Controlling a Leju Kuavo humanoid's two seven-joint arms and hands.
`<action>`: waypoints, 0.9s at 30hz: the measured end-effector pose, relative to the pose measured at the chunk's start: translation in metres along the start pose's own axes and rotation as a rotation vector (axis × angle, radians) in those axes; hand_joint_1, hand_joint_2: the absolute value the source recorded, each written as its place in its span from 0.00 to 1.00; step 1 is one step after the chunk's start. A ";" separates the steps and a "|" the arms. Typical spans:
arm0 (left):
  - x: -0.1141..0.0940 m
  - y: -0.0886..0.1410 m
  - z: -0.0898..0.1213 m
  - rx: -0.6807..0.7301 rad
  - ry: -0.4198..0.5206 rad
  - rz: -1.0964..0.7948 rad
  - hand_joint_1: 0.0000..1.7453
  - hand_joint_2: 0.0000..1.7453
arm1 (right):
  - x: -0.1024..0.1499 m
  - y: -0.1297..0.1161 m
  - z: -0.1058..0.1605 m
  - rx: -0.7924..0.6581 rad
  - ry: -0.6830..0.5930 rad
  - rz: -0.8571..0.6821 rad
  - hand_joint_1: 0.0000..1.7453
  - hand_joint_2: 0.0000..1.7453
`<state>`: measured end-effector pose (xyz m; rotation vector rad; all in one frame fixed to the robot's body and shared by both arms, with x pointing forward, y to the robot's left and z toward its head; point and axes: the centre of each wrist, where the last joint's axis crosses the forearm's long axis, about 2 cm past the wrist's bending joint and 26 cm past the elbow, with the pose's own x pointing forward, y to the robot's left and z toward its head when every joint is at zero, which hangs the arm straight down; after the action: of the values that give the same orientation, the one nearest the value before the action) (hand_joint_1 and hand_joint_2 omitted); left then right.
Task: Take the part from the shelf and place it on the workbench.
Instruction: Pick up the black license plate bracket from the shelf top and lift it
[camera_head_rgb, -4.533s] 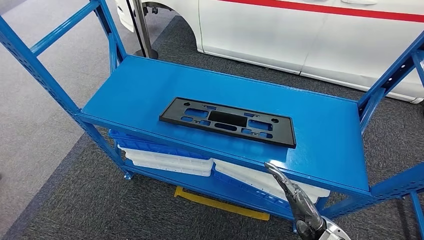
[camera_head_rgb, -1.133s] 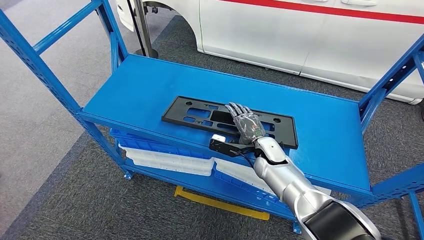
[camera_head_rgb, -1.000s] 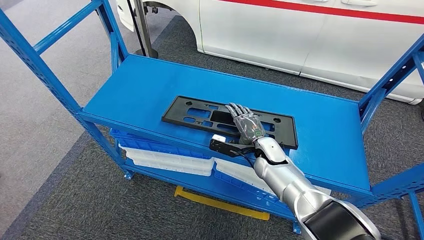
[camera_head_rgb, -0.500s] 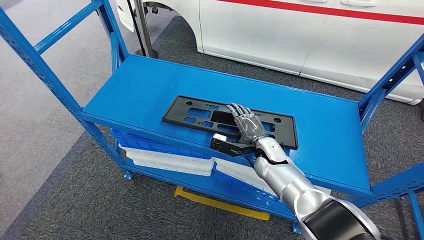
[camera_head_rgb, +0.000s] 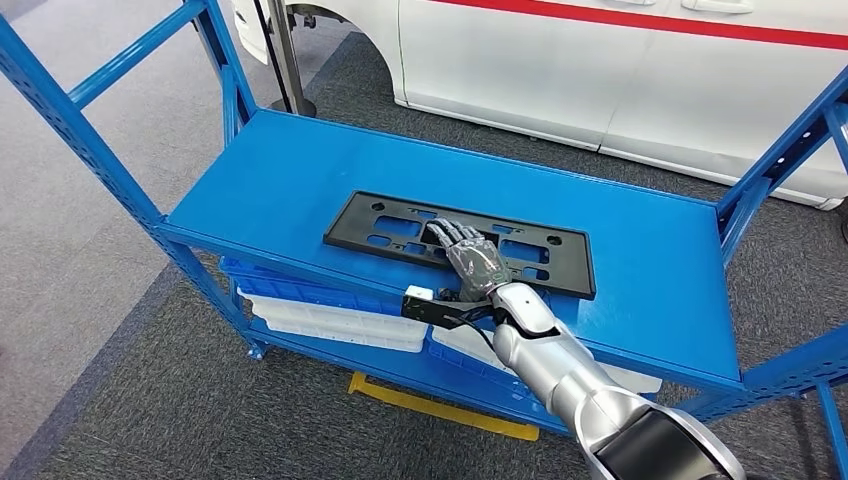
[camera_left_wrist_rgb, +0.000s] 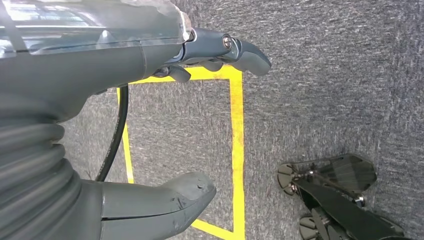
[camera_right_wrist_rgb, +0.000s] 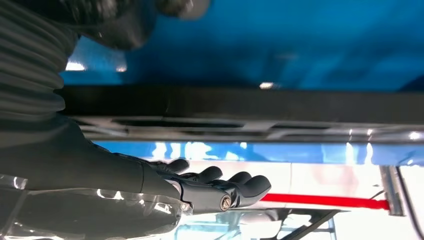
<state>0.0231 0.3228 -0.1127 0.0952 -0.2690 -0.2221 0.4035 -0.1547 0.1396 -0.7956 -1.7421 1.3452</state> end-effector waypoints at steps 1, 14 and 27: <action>0.000 0.000 0.000 0.001 0.002 0.003 0.00 1.00 | 0.002 0.002 0.001 0.002 -0.004 -0.004 0.97 1.00; -0.001 0.000 0.000 0.004 0.004 0.016 0.00 1.00 | 0.010 0.001 0.001 -0.013 -0.022 -0.014 0.97 1.00; -0.001 0.001 0.000 0.004 0.002 0.024 0.00 1.00 | 0.011 -0.002 -0.001 -0.021 -0.027 -0.004 0.95 1.00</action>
<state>0.0220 0.3237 -0.1127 0.0965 -0.2685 -0.1975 0.3984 -0.1451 0.1435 -0.7889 -1.7803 1.3427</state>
